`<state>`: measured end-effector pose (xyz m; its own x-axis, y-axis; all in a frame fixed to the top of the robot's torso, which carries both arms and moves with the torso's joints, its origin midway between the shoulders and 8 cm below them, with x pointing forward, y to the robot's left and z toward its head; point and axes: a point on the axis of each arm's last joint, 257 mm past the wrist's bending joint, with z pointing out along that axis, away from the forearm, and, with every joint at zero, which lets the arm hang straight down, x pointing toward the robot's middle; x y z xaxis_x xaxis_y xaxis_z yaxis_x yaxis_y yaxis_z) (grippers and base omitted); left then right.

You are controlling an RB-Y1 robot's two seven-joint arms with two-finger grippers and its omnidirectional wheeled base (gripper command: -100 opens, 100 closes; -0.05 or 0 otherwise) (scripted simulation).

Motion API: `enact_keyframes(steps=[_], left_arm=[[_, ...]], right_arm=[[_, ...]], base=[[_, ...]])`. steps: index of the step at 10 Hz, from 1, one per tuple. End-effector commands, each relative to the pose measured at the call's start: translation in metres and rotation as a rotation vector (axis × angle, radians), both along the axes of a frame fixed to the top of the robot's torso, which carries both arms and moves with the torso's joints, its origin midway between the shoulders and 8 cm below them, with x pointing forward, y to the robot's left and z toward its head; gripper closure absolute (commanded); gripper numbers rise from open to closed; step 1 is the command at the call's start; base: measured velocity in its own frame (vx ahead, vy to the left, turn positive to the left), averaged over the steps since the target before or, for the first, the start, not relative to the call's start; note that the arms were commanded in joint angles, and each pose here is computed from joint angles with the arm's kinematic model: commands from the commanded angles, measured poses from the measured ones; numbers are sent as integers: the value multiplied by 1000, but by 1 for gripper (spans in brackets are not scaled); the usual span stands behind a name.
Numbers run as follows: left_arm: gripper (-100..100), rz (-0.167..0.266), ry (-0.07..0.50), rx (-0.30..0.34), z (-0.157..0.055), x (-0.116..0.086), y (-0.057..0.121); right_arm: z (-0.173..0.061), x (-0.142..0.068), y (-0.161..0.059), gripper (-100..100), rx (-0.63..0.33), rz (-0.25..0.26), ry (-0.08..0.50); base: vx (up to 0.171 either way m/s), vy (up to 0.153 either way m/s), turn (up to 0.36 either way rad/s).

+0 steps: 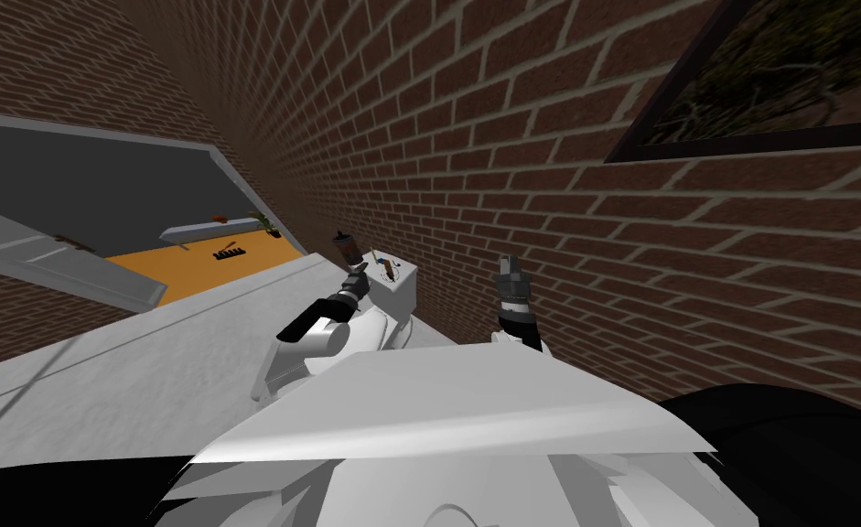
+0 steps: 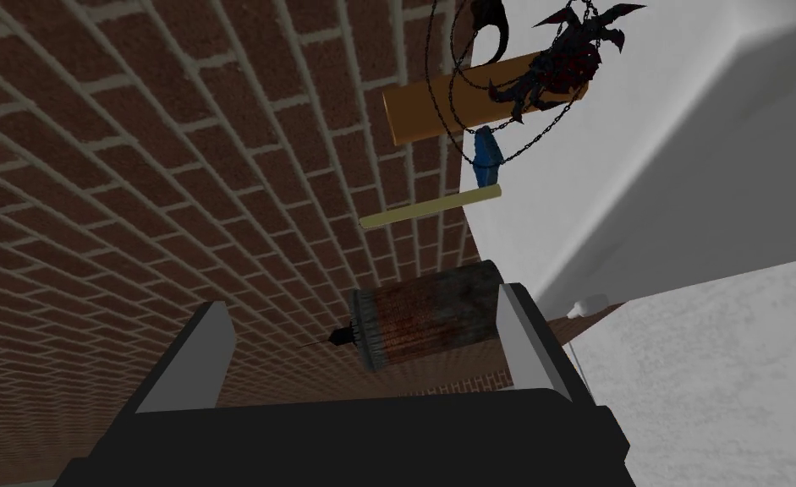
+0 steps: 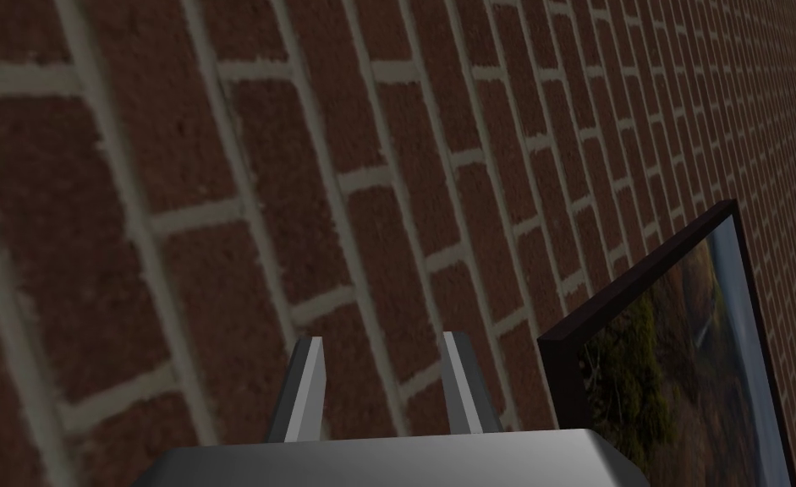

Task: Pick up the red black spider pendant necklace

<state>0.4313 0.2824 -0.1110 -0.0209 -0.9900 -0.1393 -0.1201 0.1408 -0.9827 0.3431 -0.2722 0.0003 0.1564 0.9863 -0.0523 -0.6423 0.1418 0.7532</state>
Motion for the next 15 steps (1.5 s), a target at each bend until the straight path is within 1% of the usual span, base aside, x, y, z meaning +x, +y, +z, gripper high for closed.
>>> enact_keyframes(steps=[1,6,7,8,9,10,11,12,13,15], left_arm=[[-100,-3,36,1,-6,1,1],[-100,-6,130,5,-25,-1,3],[-100,-8,156,7,-29,-1,4],[-100,-8,167,8,-32,-2,4],[-100,-9,193,11,-36,-2,5],[-100,-9,202,11,-38,-3,5],[-100,-11,230,16,-42,-4,6],[-100,-11,235,16,-43,-4,7],[-100,-12,265,22,-48,-6,8],[-100,-13,293,28,-52,-8,9]], right_arm=[[0,0,0,0,0,0,0],[0,0,0,0,0,0,0],[0,0,0,0,0,0,0],[0,0,0,0,0,0,0],[0,0,0,0,0,0,0],[0,0,0,0,0,0,0],[0,0,0,0,0,0,0],[0,0,0,0,0,0,0],[0,0,0,0,0,0,0],[0,0,0,0,0,0,0]], base=[[18,-20,-44],[19,-18,-35],[17,-20,-34],[18,-15,-22],[21,-16,-52],[17,-11,-21],[18,-16,-35],[12,-15,-20],[17,-17,-36],[23,-18,-38]])
